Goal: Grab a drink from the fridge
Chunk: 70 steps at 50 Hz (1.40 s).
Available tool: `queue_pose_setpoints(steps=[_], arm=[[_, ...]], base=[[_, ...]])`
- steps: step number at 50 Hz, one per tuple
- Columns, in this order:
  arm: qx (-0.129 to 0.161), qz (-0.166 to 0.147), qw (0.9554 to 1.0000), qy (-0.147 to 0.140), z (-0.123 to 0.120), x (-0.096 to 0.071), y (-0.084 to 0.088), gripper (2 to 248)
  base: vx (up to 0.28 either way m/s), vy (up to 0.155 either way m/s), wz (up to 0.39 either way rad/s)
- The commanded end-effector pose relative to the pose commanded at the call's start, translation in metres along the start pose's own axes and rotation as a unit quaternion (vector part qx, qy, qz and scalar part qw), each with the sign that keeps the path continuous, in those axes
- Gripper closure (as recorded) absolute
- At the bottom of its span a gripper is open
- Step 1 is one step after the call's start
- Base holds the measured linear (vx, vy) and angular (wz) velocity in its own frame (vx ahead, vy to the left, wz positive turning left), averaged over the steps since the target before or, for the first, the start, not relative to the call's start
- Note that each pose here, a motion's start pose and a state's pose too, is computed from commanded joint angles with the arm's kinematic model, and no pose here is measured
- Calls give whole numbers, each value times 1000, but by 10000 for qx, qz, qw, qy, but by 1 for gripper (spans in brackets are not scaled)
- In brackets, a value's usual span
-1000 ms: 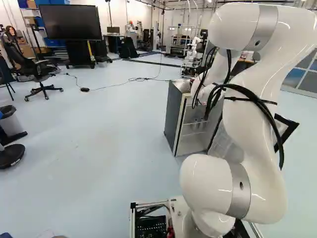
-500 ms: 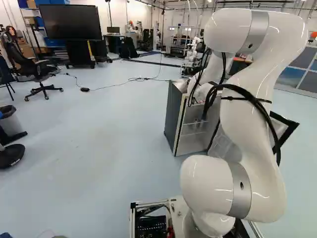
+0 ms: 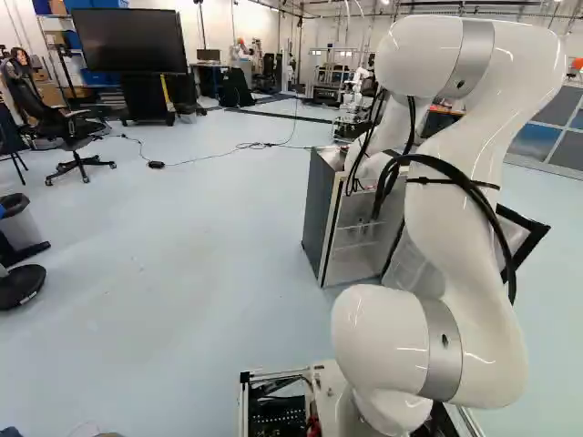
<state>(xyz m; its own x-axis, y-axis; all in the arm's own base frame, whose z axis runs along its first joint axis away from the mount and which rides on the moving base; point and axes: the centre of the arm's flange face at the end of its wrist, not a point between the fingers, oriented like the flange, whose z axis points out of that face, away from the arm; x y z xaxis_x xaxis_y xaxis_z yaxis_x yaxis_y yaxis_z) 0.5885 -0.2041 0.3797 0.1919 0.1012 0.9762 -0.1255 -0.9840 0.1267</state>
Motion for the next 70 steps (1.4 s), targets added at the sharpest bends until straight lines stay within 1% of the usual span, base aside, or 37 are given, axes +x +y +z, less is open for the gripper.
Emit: queue_pose_setpoints(steps=[1,2,7,8,12,13,22,35,41,56,70], arm=[[0,0,10000,0,0,0,0,101],[0,0,10000,0,0,0,0,66],[0,0,10000,0,0,0,0,66],[0,0,10000,0,0,0,0,30],[0,0,10000,0,0,0,0,30],[0,0,10000,0,0,0,0,3],[-14,7,10000,-18,-8,1,1,3],[-75,11,10000,1,-35,12,4,3],[-128,14,9999,21,-48,17,7,3],[-334,22,9994,96,-73,29,26,3],[-560,21,9982,195,-87,40,49,3]], base=[[0,0,0],[0,0,0],[0,0,0],[0,0,0],[0,0,0],[0,0,0],[0,0,0],[0,0,0],[0,0,0],[0,0,0],[0,0,0]])
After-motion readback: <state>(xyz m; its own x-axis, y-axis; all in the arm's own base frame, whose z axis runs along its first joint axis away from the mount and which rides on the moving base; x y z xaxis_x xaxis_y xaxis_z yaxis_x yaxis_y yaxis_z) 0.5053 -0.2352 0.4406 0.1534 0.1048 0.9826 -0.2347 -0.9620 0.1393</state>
